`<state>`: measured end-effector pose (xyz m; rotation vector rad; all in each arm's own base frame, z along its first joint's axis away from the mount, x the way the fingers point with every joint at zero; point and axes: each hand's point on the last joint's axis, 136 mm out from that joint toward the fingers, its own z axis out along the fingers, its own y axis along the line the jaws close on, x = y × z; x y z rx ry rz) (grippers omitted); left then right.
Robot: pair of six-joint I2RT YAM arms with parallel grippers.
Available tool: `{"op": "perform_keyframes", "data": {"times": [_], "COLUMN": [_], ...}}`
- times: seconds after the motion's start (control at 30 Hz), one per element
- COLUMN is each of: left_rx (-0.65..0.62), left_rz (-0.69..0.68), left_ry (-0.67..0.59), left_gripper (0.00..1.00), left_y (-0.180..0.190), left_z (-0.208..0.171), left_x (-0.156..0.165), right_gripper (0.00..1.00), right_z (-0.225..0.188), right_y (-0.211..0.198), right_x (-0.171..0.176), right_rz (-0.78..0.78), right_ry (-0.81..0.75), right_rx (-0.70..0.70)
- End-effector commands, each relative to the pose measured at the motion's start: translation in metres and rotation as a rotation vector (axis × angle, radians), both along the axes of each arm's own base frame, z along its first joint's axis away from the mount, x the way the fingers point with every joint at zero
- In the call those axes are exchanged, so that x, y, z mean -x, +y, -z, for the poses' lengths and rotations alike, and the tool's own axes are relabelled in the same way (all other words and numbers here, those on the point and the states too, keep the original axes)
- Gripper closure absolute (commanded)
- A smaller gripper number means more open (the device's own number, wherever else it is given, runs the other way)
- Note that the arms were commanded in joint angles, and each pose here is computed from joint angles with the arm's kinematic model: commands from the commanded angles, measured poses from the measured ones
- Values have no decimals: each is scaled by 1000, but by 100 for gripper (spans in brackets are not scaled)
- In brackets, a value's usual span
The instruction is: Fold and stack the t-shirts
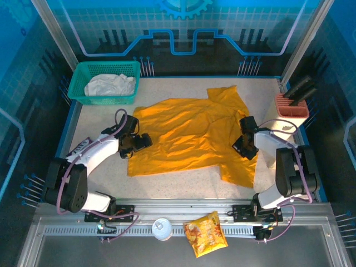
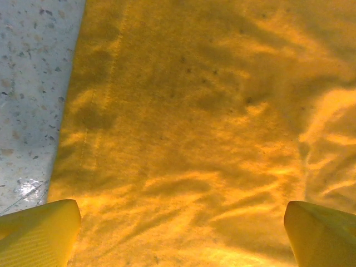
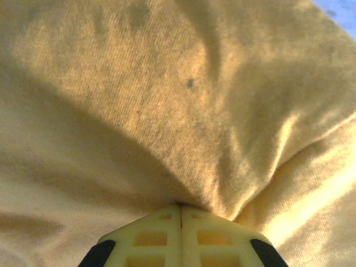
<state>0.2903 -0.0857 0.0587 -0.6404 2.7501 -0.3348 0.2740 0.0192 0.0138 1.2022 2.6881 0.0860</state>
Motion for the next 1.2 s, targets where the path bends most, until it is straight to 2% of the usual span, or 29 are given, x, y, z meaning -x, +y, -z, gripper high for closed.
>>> {"op": "perform_keyframes", "data": {"times": [0.0, 0.3, 0.5, 0.6, 0.73, 0.83, 0.9, 1.03, 1.17], "left_rx": [33, 36, 59, 58, 32, 23, 16, -7, -28], "left_rz": [8, 7, 18, 28, 61, 71, 71, 65, 59], "left_ry": [-20, 41, 75, 57, 12, -5, 5, 27, 46], "left_gripper": [5, 7, 9, 9, 9, 11, 13, 15, 16], "left_y": [-6, -10, -18, -19, -23, -26, -26, -25, -24], "left_z": [-5, 20, 31, 23, 1, -7, -4, 5, 13], "left_x": [-8, -8, -7, -11, -21, -29, -33, -39, -46], "right_gripper": [100, 100, 100, 100, 100, 100, 100, 100, 100], "right_z": [9, 3, -9, -33, -75, -94, -98, -73, -44], "right_y": [-17, -17, -18, -15, 5, 17, 20, 20, 8], "right_x": [53, 95, 93, 67, 18, -17, -42, -90, -132], "right_rz": [78, 142, 116, 0, -240, -375, -440, -541, -574], "right_ry": [141, 109, 26, -70, -221, -267, -239, -77, 37], "right_rx": [57, 23, 17, 27, 4, 16, 51, 123, 212]}}
